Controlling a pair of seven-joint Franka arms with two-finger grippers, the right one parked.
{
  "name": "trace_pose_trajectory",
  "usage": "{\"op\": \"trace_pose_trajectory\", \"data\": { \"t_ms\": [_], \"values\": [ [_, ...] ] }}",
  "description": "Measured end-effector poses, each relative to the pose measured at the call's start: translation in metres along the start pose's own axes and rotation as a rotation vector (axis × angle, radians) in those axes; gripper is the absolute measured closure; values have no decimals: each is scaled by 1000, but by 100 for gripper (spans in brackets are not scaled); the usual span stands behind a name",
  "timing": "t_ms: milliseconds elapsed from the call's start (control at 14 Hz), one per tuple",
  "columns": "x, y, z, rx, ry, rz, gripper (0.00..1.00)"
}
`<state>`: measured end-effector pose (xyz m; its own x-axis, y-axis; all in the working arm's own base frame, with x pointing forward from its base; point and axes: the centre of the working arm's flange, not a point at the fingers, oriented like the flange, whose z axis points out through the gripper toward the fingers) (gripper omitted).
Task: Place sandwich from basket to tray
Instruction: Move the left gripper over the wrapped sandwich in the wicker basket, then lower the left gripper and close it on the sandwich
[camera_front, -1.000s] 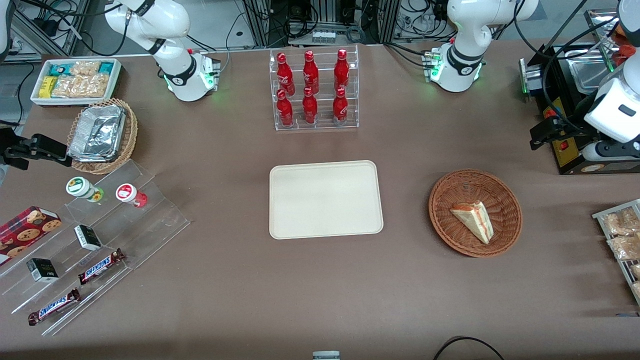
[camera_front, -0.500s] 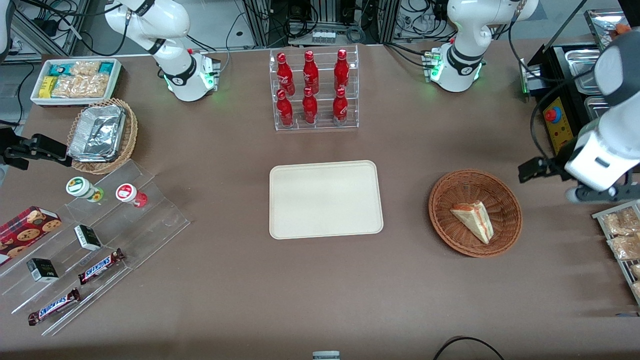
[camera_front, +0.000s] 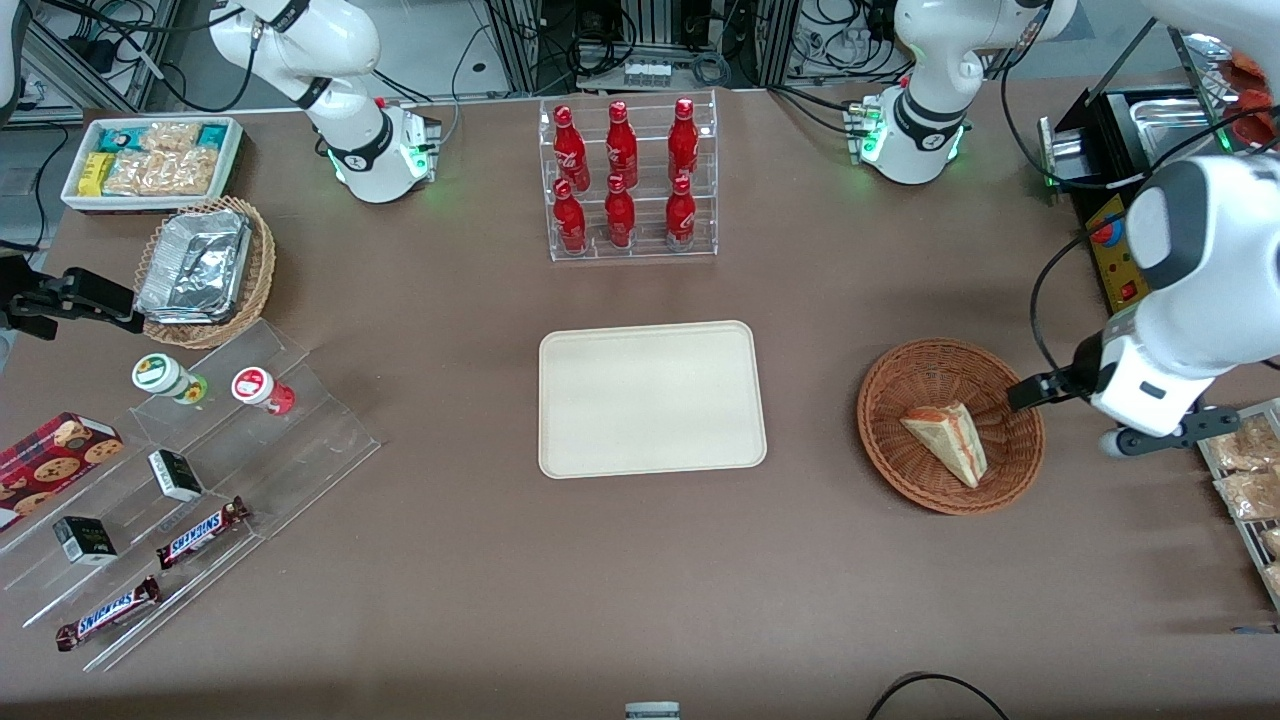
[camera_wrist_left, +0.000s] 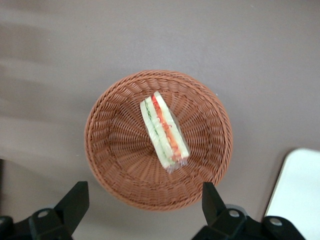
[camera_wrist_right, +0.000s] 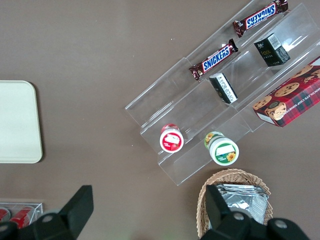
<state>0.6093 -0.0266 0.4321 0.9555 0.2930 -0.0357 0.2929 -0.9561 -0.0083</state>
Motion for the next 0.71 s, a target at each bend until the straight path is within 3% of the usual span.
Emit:
{"op": "trace_pose_trajectory", "data": {
  "t_ms": [357,714],
  "values": [
    [-18,-1,75,-17,30,-161,0],
    [-28,0,123,-33,43,-217,0]
  ]
}}
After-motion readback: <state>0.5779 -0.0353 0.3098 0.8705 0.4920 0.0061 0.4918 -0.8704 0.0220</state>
